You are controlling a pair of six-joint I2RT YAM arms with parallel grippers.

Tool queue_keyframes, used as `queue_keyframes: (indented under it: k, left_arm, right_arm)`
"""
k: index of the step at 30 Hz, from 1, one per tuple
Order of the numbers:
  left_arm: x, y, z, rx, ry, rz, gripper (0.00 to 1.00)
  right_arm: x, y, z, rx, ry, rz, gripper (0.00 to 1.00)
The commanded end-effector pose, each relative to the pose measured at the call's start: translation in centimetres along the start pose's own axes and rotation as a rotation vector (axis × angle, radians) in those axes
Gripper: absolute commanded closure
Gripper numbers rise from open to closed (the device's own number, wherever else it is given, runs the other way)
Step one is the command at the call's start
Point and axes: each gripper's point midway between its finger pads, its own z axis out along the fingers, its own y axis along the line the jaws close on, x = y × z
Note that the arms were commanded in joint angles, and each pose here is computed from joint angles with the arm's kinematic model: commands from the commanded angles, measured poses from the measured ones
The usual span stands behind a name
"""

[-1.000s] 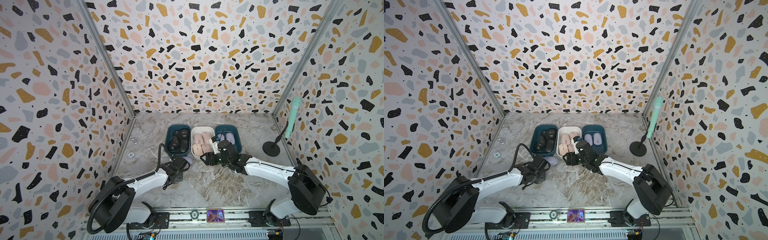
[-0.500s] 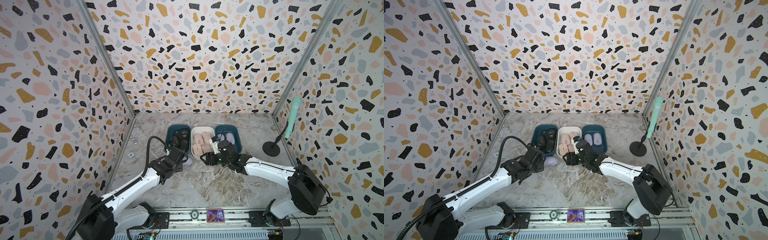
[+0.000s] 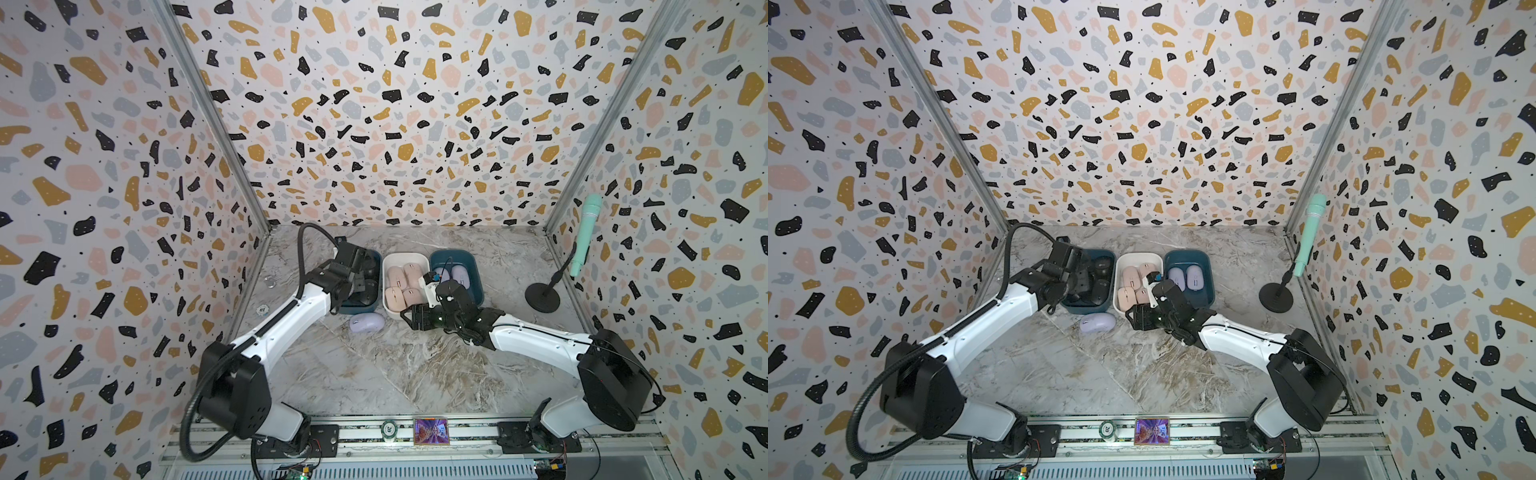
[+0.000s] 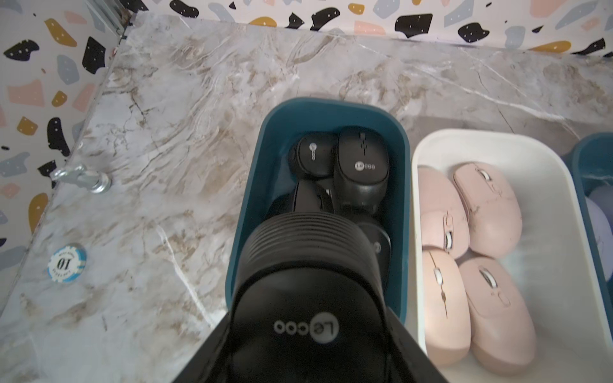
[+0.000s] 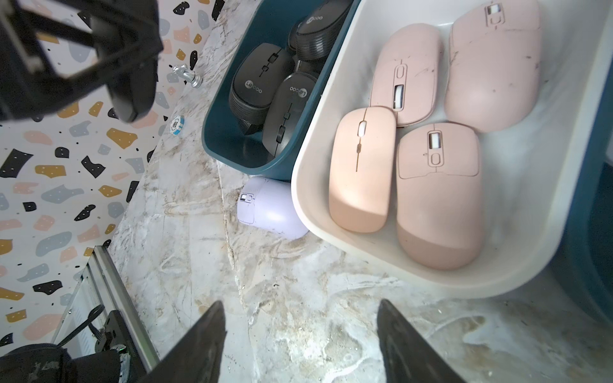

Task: Place the mice by color into the storage box
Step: Place the mouse in the storage box.

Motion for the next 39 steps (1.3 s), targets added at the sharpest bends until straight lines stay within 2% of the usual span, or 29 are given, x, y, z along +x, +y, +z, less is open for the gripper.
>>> queue_keyframes:
  k: [1, 6, 15, 39]
  left_arm:
    - [-3.5, -1.1, 1.3, 0.046, -0.049, 0.023, 0.47]
    - [-5.5, -1.8, 4.8, 0.059, -0.016, 0.028, 0.48]
    - [-5.2, -2.7, 9.6, 0.056, 0.057, 0.037, 0.48]
    - [-0.4, -2.2, 13.9, 0.021, 0.198, 0.014, 0.46]
  right_arm:
    - [-2.4, 1.2, -1.4, -0.016, -0.063, -0.014, 0.27]
    - [-2.8, 1.1, -1.6, -0.010, -0.076, -0.013, 0.27]
    - [-2.8, 0.7, -1.7, -0.001, -0.080, -0.008, 0.27]
    - [-2.5, 0.3, -1.6, 0.006, -0.073, 0.003, 0.27]
